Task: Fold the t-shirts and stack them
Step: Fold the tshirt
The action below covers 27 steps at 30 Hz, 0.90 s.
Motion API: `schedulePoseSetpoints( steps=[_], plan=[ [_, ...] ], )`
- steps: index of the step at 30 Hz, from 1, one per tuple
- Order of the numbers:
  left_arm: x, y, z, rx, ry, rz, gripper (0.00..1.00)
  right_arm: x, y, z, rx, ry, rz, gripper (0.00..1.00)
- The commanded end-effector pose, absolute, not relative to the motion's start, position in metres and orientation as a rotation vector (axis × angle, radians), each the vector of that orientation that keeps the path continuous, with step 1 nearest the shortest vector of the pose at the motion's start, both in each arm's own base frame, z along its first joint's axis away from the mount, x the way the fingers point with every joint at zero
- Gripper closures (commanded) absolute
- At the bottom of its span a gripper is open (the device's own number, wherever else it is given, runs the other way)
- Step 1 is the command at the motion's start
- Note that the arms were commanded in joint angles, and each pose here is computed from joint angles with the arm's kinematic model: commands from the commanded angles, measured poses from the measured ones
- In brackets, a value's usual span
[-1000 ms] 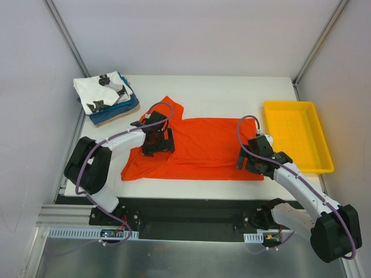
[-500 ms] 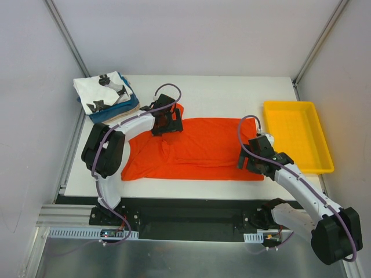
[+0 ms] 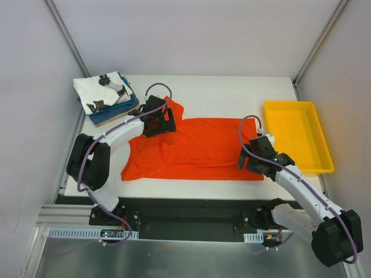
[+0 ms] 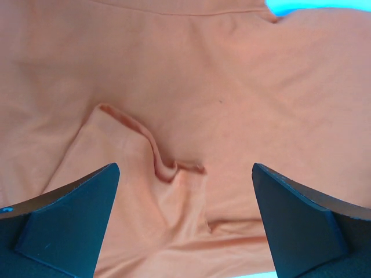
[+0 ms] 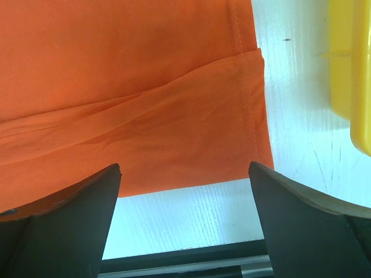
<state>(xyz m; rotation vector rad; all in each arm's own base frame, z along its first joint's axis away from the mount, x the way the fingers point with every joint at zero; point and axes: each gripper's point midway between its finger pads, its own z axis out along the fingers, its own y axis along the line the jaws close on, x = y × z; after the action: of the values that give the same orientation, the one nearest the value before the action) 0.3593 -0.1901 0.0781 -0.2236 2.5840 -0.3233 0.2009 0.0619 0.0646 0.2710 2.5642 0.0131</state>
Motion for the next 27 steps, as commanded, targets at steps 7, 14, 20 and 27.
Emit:
schedulePoseSetpoints(
  steps=[7,14,20,27],
  plan=[
    [0.328,-0.216,0.106,-0.118,2.582,-0.526,0.12,0.203,0.064,0.069,0.268,2.558,0.029,0.03],
    [0.337,-0.225,0.076,-0.072,2.684,-0.315,0.55,0.202,0.062,0.069,0.252,2.555,0.017,0.03],
    [0.337,-0.220,0.050,-0.014,2.763,-0.118,0.66,0.201,0.058,0.065,0.251,2.557,-0.013,0.03],
    [0.337,-0.218,0.033,-0.004,2.803,-0.004,0.66,0.201,0.057,0.065,0.239,2.559,-0.019,0.03]
  ],
)
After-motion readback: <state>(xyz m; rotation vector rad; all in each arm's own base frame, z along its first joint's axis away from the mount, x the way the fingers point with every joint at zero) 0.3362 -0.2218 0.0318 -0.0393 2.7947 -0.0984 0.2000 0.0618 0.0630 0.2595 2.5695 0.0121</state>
